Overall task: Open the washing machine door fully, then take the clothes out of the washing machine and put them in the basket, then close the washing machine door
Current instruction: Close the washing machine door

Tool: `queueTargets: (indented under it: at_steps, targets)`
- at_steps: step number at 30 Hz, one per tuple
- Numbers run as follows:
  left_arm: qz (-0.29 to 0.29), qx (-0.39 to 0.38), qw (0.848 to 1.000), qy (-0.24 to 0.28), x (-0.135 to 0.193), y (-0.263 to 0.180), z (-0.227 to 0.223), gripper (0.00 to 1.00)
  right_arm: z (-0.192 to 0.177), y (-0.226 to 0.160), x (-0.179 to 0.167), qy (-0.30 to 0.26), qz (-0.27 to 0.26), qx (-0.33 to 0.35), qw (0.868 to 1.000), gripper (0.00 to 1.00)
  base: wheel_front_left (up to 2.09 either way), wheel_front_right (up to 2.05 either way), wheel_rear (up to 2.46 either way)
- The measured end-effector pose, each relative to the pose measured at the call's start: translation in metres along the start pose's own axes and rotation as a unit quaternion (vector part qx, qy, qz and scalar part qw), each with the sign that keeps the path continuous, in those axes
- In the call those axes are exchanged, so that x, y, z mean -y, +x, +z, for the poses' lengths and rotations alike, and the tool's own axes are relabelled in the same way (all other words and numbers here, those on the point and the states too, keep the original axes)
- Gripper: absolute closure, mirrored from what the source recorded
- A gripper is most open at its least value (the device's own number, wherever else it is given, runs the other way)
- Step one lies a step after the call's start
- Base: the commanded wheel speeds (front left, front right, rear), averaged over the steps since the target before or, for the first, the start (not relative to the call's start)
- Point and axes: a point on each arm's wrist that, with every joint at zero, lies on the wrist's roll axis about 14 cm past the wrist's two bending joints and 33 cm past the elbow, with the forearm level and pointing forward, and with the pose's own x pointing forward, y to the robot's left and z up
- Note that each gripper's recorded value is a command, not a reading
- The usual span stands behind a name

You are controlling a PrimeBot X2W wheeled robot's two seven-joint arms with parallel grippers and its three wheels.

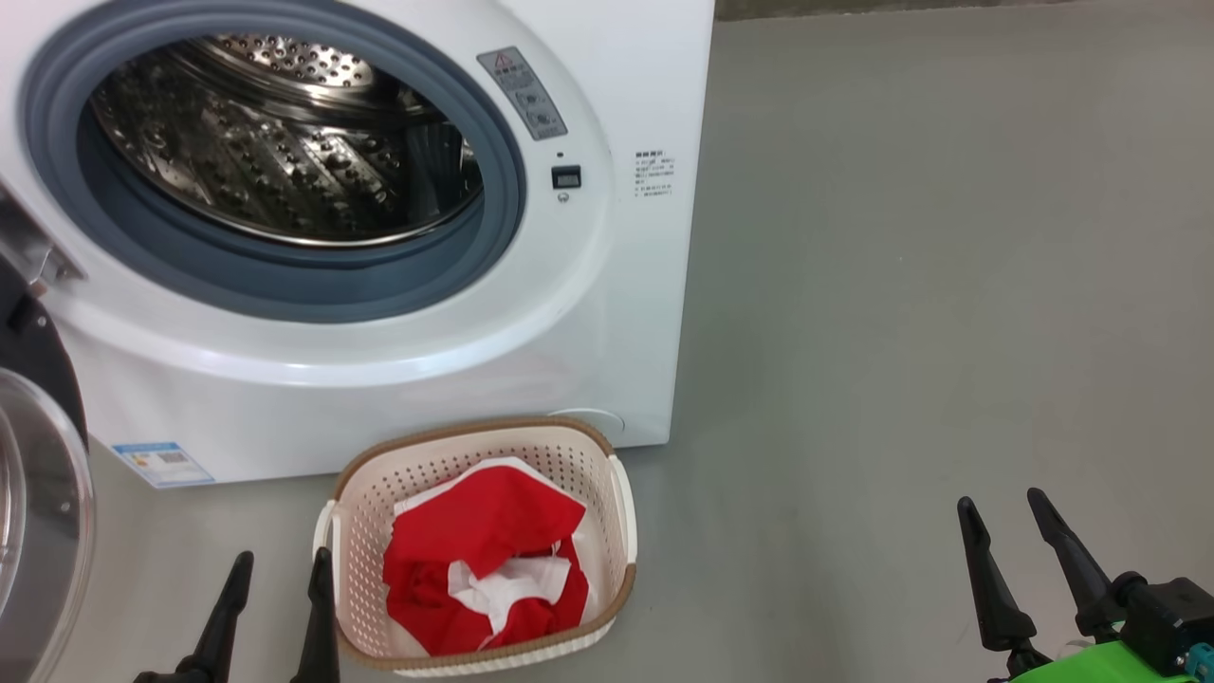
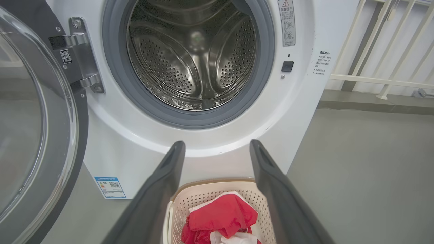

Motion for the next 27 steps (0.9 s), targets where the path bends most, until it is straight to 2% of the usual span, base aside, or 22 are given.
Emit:
queueTargets:
  at_steps: [11,27]
  targets:
    - [0.000,0.002,1.000,-0.001,-0.0001,0.0012,0.0010,0.00,-0.0009,0.0011,-0.0004,0.000,0.000,-0.001,1.000,0.00,-0.94,0.91,0.03]
    - [0.003,-0.003,1.000,-0.003,-0.0017,-0.0003,-0.0017,0.00,-0.0028,0.0053,-0.0021,0.001,0.002,-0.004,1.000,0.00,-0.03,0.03,0.00]
